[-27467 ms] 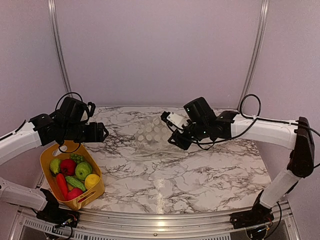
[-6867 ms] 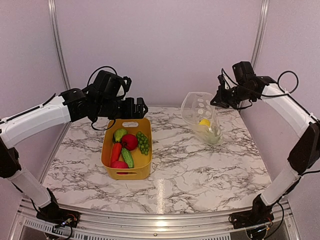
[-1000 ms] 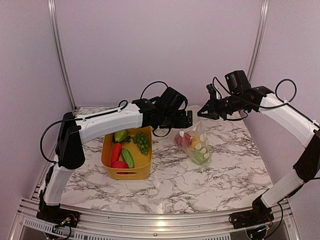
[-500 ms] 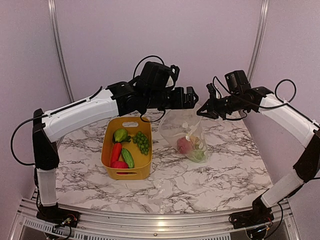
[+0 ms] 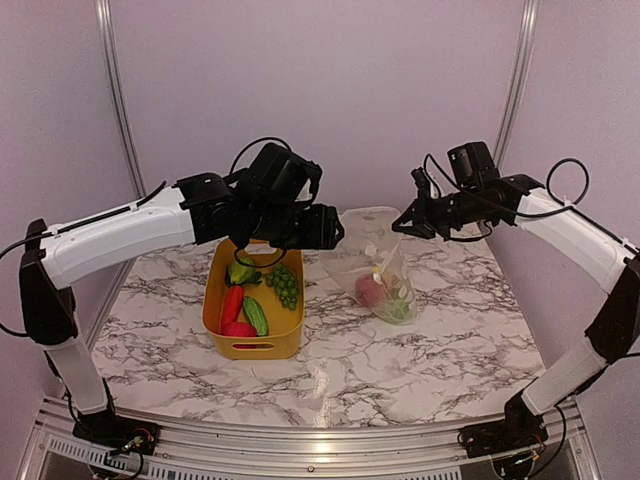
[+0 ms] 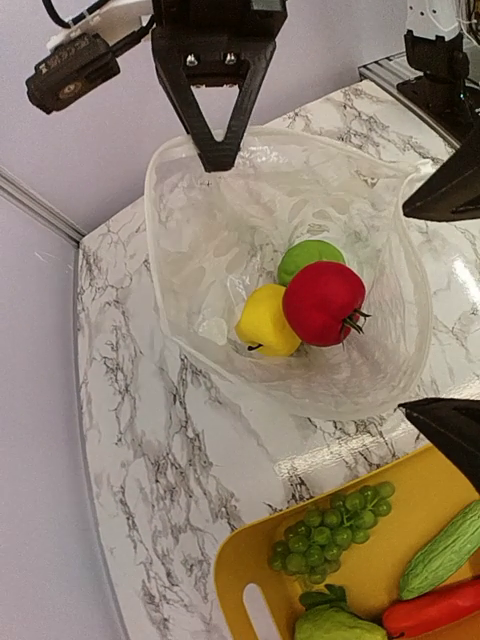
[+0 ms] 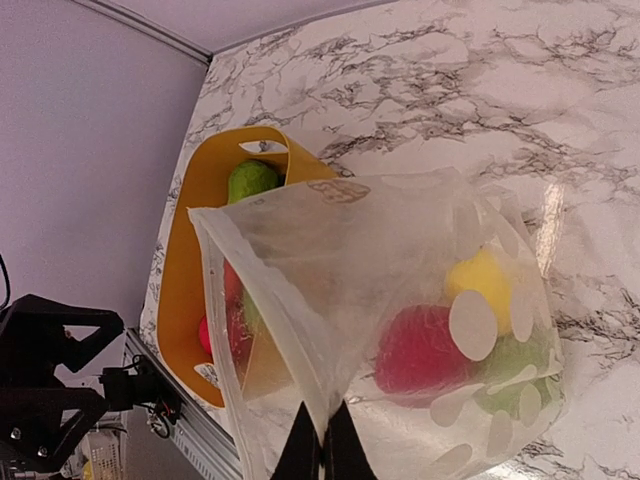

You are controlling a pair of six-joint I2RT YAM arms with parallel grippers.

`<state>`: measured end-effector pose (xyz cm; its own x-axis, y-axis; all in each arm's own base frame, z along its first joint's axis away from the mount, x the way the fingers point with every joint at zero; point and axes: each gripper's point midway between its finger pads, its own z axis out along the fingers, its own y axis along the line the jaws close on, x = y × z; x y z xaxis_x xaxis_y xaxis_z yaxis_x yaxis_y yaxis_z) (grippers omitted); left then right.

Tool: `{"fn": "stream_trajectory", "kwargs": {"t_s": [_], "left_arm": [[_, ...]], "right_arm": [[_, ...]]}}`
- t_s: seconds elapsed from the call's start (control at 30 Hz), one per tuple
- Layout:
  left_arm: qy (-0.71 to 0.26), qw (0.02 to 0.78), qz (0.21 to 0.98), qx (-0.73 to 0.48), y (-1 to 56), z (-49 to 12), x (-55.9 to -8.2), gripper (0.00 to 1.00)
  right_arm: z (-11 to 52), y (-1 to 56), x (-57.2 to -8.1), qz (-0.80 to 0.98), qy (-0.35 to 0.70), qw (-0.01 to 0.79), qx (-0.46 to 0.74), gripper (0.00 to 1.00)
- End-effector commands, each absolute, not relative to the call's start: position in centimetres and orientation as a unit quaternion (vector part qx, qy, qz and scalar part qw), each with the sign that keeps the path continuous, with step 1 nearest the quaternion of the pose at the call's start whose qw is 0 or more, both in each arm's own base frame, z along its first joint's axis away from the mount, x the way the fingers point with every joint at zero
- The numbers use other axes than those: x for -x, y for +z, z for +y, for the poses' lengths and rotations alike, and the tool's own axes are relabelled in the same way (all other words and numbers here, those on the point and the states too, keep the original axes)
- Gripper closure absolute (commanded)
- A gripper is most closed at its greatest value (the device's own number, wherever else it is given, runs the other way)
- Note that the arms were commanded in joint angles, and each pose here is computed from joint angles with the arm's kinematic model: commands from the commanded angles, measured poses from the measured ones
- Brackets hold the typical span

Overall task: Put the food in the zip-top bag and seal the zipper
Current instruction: Adjust the zipper food storage bag at the center of the board.

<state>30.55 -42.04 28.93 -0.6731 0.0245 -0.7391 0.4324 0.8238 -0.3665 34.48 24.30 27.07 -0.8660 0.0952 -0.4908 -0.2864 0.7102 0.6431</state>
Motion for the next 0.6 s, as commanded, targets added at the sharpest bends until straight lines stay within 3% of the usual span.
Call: {"fn": "stream_trajectory", "kwargs": {"t_s": [0.0,0.37,0.57], "left_arm": [[-0.237,0.304,0.92,-0.068,23.5,-39.5,-31.2,0.4],[-0.28,0.264,0.919,-0.079,20.6,-42.2,-33.0,0.48],[-0.299,0.23,0.923,-0.082,19.6,-44.6,-33.5,0.72]], "right_arm": [[25.0,27.7,-35.0,0.885,0.378,0.263,0.069,1.0],[25.1,27.0,-35.0,0.889,0.374,0.254,0.072,1.0],[25.2,26.4,-34.5,0.891,0.374,0.247,0.074,1.0]]}}
